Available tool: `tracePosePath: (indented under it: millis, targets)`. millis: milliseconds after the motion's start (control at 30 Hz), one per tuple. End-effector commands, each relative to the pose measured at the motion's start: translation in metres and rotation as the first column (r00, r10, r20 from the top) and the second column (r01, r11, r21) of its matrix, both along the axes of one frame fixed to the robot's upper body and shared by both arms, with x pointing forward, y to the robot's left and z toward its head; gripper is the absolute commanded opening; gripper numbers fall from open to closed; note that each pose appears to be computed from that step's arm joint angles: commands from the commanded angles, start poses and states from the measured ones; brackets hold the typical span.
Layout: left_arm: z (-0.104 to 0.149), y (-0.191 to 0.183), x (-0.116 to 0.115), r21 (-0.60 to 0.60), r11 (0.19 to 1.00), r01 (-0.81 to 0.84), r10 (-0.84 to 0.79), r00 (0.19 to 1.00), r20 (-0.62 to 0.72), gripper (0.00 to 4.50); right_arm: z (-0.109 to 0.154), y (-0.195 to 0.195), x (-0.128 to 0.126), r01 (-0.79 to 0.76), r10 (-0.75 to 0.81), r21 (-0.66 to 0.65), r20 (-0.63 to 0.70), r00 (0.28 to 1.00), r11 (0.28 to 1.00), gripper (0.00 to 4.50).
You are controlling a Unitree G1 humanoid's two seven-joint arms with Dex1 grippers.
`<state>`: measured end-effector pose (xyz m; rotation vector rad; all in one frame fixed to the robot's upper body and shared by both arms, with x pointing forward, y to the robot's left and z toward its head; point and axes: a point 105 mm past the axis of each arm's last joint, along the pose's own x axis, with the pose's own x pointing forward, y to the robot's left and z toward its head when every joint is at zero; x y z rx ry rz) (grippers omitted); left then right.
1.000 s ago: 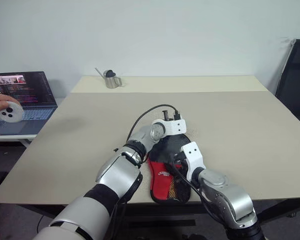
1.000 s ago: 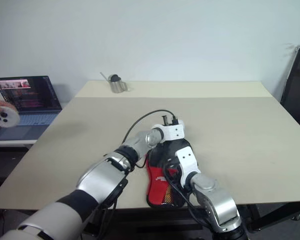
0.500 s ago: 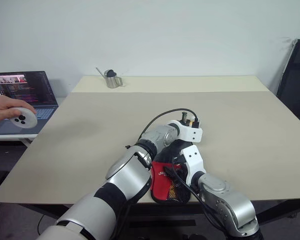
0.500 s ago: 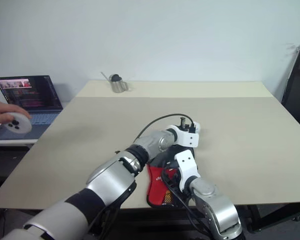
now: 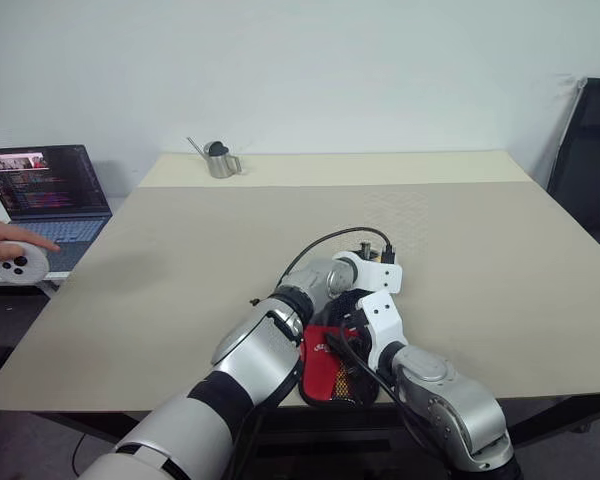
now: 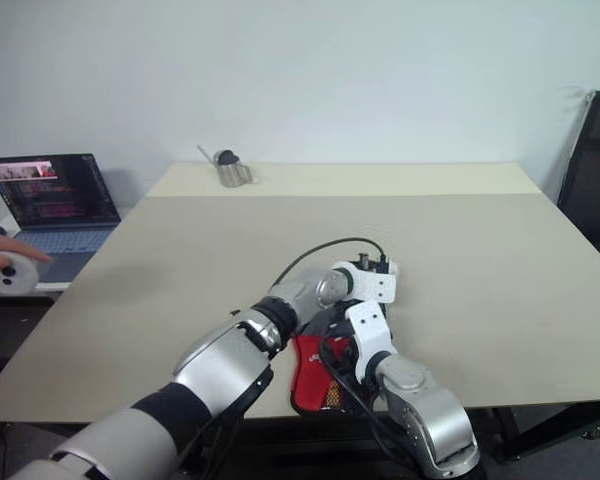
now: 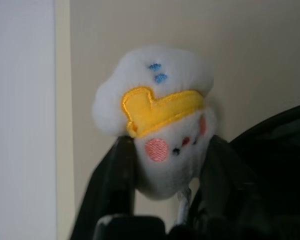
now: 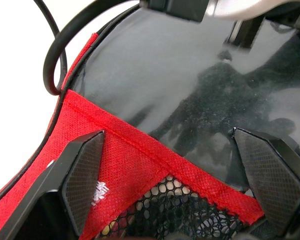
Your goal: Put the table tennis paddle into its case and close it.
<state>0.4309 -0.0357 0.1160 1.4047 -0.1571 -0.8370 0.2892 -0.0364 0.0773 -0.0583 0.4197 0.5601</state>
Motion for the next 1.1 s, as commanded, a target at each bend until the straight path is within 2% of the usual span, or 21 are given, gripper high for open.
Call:
tracePosePath:
  millis: [33, 100, 233, 400, 567, 867, 1000, 1100]
  targets:
    - [0.007, -0.006, -0.001, -0.017, 1.0, 0.024, -0.024, 1.0, 0.012, 3.24, -0.036, 0.004, -0.013, -0.043, 0.037, -0.034, -0.167, 0.985, 0.998, 4.5]
    - [0.01, -0.005, 0.0, -0.017, 0.999, 0.03, -0.03, 0.999, 0.025, 4.0, -0.035, 0.004, -0.01, -0.046, 0.04, -0.036, -0.164, 0.986, 0.998, 4.5]
    - [0.022, -0.003, 0.003, -0.062, 0.997, 0.035, -0.033, 0.999, 0.034, 4.0, -0.034, 0.004, -0.005, -0.052, 0.046, -0.04, -0.154, 0.987, 0.998, 4.5]
    - [0.058, 0.011, 0.012, -0.24, 0.971, 0.025, -0.014, 0.999, 0.047, 4.0, -0.03, 0.002, 0.005, -0.061, 0.054, -0.045, -0.134, 0.99, 0.997, 4.5]
    - [0.077, 0.041, 0.016, -0.362, 0.932, 0.03, -0.03, 1.0, 0.007, 4.0, -0.027, -0.003, 0.014, -0.059, 0.054, -0.042, -0.12, 0.991, 0.997, 4.5]
    - [0.075, 0.12, 0.008, -0.516, 0.856, -0.014, -0.081, 0.983, -0.162, 4.0, -0.007, -0.007, 0.025, -0.074, 0.076, 0.033, -0.079, 0.994, 0.997, 4.5]
    - [0.065, 0.143, -0.007, -0.601, 0.799, -0.03, -0.146, 0.959, -0.242, 4.0, 0.021, -0.004, 0.023, -0.147, 0.149, 0.097, -0.011, 0.989, 0.984, 4.5]
    - [0.049, 0.15, -0.028, -0.645, 0.762, -0.052, -0.217, 0.918, -0.331, 4.48, 0.043, -0.009, 0.02, -0.199, 0.196, 0.118, 0.04, 0.98, 0.973, 4.5]
